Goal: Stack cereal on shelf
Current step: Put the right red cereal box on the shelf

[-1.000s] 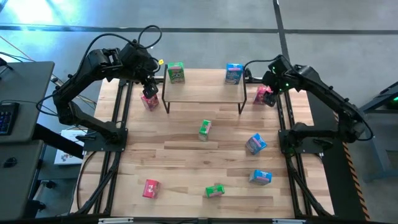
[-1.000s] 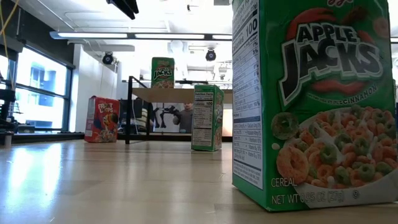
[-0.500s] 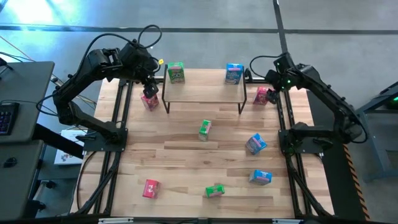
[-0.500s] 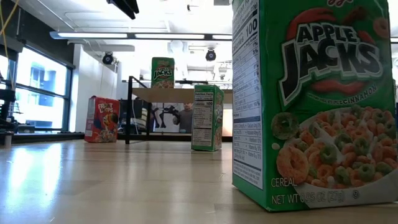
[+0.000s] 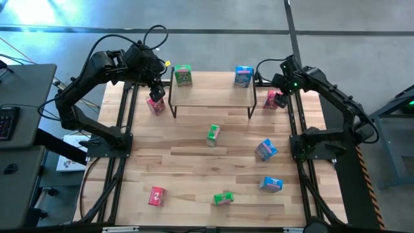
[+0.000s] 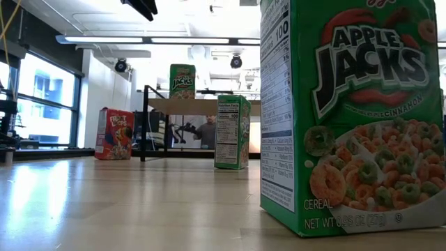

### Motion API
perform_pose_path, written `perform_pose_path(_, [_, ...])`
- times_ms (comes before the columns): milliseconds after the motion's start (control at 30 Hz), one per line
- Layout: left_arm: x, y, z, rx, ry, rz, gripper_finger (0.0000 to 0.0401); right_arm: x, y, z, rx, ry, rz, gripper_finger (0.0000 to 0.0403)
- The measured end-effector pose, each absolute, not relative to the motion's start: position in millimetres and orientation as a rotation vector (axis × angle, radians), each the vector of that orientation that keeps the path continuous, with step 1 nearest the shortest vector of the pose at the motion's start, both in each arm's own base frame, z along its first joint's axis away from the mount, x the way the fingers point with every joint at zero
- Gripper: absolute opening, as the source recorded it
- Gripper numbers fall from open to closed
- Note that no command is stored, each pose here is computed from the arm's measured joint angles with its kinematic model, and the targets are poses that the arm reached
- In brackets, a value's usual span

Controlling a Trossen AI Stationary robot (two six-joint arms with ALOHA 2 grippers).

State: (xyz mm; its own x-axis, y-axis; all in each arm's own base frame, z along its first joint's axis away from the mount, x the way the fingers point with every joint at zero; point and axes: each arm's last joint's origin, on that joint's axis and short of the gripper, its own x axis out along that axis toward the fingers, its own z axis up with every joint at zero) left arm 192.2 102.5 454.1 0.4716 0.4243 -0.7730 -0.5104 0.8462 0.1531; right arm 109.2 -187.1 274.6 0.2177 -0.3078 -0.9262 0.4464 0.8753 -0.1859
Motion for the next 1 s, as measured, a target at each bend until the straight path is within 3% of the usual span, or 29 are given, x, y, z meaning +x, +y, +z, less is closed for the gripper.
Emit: perform_pose_path(1000, [192, 102, 454, -0.103, 0.916, 0.573, 0.0207, 117, -198, 258, 0.034, 1.356, -0.394, 0.0259])
